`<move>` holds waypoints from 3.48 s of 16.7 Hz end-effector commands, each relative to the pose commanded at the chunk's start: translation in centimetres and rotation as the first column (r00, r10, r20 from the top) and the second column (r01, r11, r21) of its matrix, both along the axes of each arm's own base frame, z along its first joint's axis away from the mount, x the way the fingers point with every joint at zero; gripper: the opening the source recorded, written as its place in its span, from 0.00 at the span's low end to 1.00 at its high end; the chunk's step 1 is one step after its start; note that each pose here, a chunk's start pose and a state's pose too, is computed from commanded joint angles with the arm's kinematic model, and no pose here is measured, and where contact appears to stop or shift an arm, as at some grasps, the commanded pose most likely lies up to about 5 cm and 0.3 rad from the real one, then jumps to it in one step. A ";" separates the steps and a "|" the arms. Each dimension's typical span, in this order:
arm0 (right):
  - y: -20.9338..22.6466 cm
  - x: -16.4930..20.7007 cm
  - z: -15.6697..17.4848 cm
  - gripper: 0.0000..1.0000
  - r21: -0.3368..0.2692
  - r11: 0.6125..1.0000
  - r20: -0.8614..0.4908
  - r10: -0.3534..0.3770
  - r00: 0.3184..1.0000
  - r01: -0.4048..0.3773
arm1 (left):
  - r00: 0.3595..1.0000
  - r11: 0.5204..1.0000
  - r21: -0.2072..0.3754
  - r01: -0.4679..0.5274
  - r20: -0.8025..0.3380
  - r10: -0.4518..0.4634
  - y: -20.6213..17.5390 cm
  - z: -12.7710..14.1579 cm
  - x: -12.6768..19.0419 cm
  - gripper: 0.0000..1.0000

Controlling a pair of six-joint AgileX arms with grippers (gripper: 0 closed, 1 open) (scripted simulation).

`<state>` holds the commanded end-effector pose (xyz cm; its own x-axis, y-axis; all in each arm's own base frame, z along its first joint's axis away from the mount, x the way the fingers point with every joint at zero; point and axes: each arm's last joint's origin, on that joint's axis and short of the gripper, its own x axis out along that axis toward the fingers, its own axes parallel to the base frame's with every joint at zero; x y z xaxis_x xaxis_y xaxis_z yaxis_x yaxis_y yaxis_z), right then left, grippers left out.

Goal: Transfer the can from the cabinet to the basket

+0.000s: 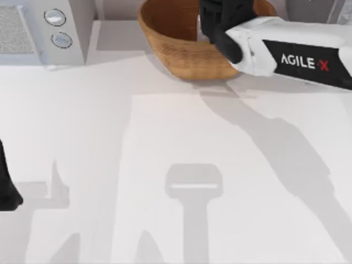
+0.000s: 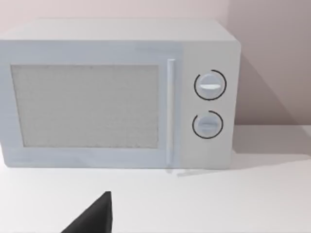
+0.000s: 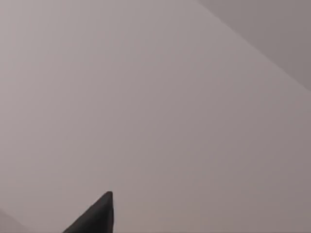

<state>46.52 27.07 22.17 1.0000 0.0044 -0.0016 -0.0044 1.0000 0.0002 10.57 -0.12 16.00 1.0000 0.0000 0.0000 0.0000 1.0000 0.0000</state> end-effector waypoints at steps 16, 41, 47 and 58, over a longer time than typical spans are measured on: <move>-10.7 -7.1 5.0 1.00 -0.016 0.994 -0.085 0.108 0.991 -0.110 | 1.000 1.000 0.000 0.000 0.000 0.000 0.0 0.0 0.0 1.00; -27.2 -36.0 -6.2 1.00 0.000 1.000 0.002 -0.004 1.000 0.004 | 1.000 1.000 0.000 0.000 0.000 0.000 0.0 0.0 0.0 1.00; -27.2 -35.9 -5.9 1.00 0.000 1.000 0.007 -0.003 1.000 0.003 | 1.000 1.000 0.000 0.000 0.000 0.000 0.0 0.0 0.0 1.00; -33.8 -31.4 -1.7 1.00 -0.017 1.000 0.039 -0.005 0.999 0.006 | 1.000 1.000 0.000 0.000 0.000 0.000 0.0 0.0 0.0 1.00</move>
<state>15.11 -6.70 20.44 0.9993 -0.0010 0.0376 0.0017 0.9999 -0.0168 10.57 -0.12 16.00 1.0000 0.0000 0.0000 0.0000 1.0000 0.0000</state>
